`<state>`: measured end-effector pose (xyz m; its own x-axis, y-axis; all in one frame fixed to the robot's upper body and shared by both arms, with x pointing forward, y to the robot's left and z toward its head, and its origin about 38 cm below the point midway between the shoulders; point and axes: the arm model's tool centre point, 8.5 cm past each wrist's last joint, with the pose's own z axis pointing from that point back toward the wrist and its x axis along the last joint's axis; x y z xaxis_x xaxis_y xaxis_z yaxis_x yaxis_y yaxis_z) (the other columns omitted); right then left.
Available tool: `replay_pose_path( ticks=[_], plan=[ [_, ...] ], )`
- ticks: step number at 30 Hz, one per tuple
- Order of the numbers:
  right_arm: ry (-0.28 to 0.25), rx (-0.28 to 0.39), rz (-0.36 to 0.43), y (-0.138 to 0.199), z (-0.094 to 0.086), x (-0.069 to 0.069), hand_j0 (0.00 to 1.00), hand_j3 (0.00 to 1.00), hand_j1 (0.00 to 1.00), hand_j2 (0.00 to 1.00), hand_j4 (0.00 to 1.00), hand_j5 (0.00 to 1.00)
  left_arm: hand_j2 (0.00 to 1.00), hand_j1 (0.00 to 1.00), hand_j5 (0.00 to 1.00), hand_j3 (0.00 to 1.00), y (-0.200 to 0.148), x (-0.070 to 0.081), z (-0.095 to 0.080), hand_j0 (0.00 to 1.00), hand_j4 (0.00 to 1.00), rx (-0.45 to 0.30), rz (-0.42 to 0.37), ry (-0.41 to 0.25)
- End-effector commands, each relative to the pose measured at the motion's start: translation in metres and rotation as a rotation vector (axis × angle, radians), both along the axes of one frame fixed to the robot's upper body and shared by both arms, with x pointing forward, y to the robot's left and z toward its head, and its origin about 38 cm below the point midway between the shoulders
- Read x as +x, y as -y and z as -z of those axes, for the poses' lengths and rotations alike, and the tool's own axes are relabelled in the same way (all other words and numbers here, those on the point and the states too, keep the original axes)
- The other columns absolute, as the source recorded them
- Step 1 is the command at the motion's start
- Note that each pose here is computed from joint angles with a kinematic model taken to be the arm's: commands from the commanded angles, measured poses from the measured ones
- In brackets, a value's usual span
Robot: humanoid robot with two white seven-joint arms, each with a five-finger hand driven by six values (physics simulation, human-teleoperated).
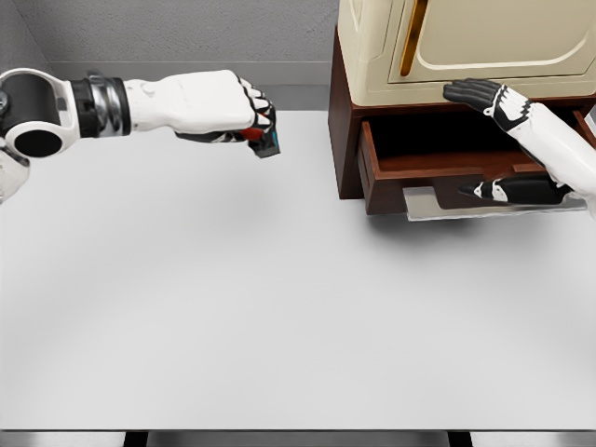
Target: Put the switch into the drawer with left arm, and close the drawer with right arm
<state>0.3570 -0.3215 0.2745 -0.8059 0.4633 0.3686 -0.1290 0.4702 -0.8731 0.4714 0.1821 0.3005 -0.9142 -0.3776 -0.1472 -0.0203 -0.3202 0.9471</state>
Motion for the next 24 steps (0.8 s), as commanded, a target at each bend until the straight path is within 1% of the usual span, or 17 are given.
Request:
replay_pose_path(
  ticks=[1, 4, 5, 9, 13, 19, 24],
  plan=[
    [-0.002, 0.005, 0.000, 0.000, -0.001, 0.000, 1.00, 1.00, 1.00, 1.00, 1.00, 1.00, 0.47, 0.47, 0.47, 0.47, 0.004, -0.001, -0.001, 0.47, 0.47, -0.011, 0.009, -0.001],
    [-0.001, 0.003, 0.003, 0.001, -0.001, 0.000, 1.00, 1.00, 1.00, 1.00, 1.00, 1.00, 0.47, 0.47, 0.47, 0.47, 0.013, -0.004, -0.002, 0.47, 0.47, -0.019, 0.031, 0.003],
    [0.007, 0.006, 0.010, 0.004, -0.003, 0.000, 1.00, 1.00, 1.00, 1.00, 1.00, 1.00, 0.47, 0.47, 0.47, 0.47, 0.016, -0.004, -0.003, 0.47, 0.47, -0.023, 0.039, 0.003],
    [0.011, 0.020, 0.068, 0.023, -0.003, -0.006, 1.00, 1.00, 1.00, 1.00, 1.00, 1.00, 0.47, 0.47, 0.47, 0.47, 0.027, -0.010, -0.006, 0.47, 0.47, -0.031, 0.070, 0.014],
    [0.010, 0.020, 0.070, 0.023, -0.003, -0.007, 1.00, 1.00, 1.00, 1.00, 1.00, 1.00, 0.47, 0.47, 0.47, 0.47, 0.033, -0.014, -0.008, 0.47, 0.47, -0.036, 0.090, 0.019],
    [0.010, 0.020, 0.071, 0.023, -0.003, -0.007, 1.00, 1.00, 1.00, 1.00, 1.00, 1.00, 0.47, 0.47, 0.47, 0.47, 0.046, -0.029, -0.012, 0.47, 0.47, -0.041, 0.148, 0.041],
    [0.004, 0.024, 0.073, 0.024, 0.000, -0.007, 1.00, 1.00, 1.00, 1.00, 1.00, 1.00, 0.47, 0.47, 0.47, 0.47, 0.059, -0.032, -0.012, 0.47, 0.47, -0.059, 0.177, 0.038]
  ],
)
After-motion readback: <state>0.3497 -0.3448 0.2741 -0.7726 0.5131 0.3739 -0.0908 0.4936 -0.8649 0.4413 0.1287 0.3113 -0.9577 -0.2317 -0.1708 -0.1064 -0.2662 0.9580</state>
